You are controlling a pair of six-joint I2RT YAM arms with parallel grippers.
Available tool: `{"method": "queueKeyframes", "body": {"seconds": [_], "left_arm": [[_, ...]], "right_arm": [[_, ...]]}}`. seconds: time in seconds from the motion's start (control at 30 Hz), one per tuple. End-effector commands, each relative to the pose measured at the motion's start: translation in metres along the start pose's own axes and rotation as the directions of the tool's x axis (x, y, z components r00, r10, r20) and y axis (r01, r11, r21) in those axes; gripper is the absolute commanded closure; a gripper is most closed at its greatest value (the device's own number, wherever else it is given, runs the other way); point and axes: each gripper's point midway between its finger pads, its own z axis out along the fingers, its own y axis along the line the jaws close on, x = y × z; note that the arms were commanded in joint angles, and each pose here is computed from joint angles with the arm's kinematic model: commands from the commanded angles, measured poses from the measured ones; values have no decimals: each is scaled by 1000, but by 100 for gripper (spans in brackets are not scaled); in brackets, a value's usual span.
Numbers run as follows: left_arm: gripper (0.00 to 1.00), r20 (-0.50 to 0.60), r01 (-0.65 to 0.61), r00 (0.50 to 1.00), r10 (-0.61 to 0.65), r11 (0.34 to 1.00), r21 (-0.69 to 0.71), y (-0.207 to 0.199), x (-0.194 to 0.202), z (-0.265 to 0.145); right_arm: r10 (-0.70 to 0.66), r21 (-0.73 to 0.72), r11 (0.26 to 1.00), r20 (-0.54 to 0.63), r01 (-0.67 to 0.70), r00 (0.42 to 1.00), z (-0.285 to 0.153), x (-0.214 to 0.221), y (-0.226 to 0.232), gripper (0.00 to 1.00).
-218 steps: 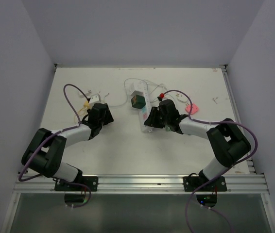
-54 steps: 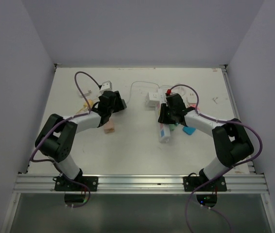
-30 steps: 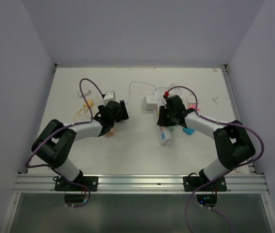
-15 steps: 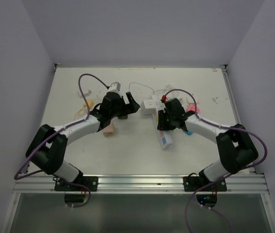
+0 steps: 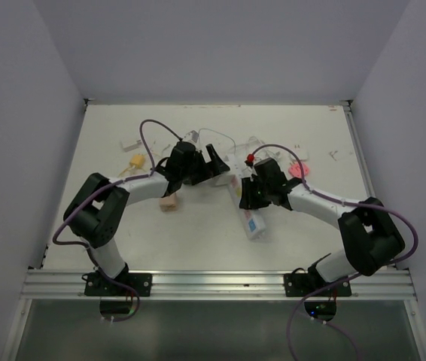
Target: Pull the plug off the socket
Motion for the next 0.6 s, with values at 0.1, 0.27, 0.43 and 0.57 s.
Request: {"method": "queueKeyframes", "body": {"seconds": [0.1, 0.27, 0.43, 0.57], "left_arm": [[1, 15, 45, 999, -46, 996, 73, -17, -6, 7], [3, 13, 72, 997, -73, 995, 64, -6, 1, 6], [8, 19, 121, 992, -124, 985, 123, -6, 0, 2], [12, 7, 143, 989, -145, 978, 154, -7, 2, 1]], "right_arm": [[17, -10, 1000, -142, -19, 990, -1, 46, -3, 100], [33, -22, 999, -152, -37, 988, 2, 50, -1, 100], [43, -33, 998, -161, -49, 986, 4, 53, 0, 100], [45, -40, 998, -169, -52, 985, 6, 55, 1, 100]]}}
